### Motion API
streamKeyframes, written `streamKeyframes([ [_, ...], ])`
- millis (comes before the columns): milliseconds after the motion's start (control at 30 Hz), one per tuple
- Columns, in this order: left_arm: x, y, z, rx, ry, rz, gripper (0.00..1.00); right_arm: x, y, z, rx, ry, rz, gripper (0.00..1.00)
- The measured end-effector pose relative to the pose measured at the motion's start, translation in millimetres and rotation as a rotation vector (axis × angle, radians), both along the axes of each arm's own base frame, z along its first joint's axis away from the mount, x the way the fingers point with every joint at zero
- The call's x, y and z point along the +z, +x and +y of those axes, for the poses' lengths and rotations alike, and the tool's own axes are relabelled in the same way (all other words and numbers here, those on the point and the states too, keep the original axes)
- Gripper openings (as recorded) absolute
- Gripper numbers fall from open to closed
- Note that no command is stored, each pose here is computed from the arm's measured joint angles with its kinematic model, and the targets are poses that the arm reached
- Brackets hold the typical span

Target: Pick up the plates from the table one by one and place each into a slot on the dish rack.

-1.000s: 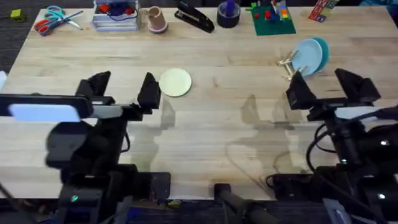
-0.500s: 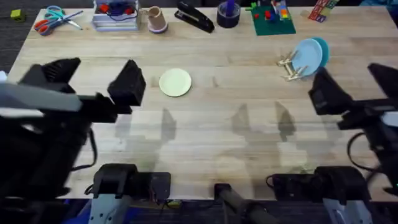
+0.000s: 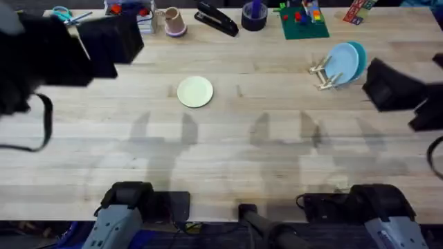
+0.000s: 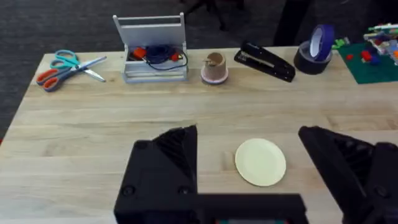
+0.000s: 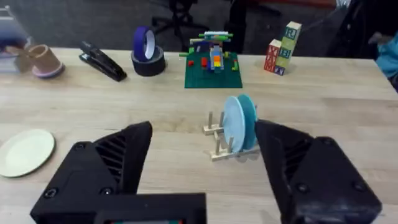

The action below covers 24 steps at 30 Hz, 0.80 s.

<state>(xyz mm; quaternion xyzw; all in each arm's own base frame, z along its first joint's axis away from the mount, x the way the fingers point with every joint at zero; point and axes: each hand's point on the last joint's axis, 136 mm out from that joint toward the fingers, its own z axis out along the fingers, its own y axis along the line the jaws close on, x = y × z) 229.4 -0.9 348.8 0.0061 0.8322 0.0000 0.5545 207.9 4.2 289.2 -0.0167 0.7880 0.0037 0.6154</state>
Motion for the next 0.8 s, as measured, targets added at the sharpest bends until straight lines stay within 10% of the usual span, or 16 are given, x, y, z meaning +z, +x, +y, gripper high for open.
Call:
streamKeyframes([
  [800,-13,35.0,-8.4,-0.041,-0.029,0.39,0.993,55,54,0,0.019,-0.03,0.494,0.992],
])
